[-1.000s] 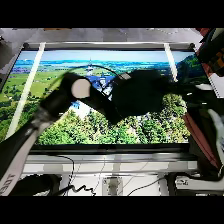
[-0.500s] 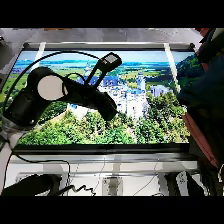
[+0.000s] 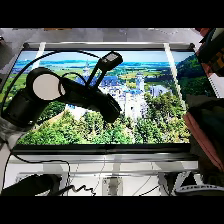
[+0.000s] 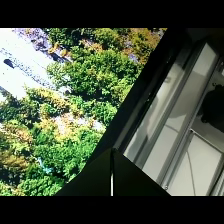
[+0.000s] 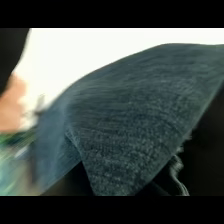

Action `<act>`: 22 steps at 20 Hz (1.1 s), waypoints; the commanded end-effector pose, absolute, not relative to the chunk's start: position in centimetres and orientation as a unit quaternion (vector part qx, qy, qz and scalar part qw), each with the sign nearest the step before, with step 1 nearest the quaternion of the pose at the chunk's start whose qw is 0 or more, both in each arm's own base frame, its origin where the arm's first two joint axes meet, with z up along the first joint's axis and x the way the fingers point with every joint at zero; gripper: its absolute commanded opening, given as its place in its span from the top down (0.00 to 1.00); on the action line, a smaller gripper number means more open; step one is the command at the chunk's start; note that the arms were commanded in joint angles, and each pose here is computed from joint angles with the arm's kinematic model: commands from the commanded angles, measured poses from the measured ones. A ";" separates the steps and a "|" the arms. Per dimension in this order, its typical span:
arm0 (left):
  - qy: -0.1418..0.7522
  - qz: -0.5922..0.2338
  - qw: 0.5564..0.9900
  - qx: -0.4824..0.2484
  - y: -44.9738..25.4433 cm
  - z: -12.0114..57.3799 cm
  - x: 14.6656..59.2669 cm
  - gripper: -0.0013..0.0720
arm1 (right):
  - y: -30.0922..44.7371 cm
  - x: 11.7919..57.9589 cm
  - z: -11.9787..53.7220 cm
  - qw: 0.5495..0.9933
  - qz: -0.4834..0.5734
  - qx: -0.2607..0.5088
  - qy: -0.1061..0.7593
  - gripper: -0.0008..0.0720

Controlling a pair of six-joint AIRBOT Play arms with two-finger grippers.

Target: Fold the clothes and pants, and hang the long-sleeved shirts on hangers.

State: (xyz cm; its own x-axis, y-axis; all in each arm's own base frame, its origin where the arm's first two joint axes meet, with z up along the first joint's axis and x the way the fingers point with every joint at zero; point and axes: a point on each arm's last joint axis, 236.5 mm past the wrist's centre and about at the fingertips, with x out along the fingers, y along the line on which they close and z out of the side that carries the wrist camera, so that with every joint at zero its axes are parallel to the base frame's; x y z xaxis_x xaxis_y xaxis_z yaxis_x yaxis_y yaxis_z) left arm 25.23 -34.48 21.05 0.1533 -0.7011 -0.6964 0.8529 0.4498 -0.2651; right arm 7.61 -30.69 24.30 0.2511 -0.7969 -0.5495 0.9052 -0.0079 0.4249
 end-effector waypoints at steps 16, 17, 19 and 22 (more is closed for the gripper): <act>0.397 -0.517 0.752 0.094 -34.5 21.1 25.1 0.96 | -24.1 25.9 22.7 0.850 -0.338 0.337 0.221 0.96; 0.397 -0.517 0.752 0.094 -34.5 21.1 25.1 0.96 | -21.8 28.3 23.6 0.872 -0.297 0.320 0.223 0.96; 0.397 -0.517 0.752 0.094 -34.5 21.1 25.1 0.96 | -16.4 32.3 24.3 0.902 -0.215 0.291 0.236 0.96; 0.397 -0.517 0.752 0.094 -34.5 21.1 25.1 0.96 | -7.9 35.7 24.2 0.929 -0.107 0.230 0.271 0.96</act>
State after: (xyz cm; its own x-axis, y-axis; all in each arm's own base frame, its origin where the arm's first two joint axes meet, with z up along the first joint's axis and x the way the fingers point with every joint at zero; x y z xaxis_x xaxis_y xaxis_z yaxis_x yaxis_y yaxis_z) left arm 25.13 -34.53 21.09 0.1487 -0.7036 -0.6949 0.8528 0.4470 -0.2701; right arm 32.52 -15.39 23.53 0.7869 -0.2252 -0.5746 0.5186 0.7460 0.4179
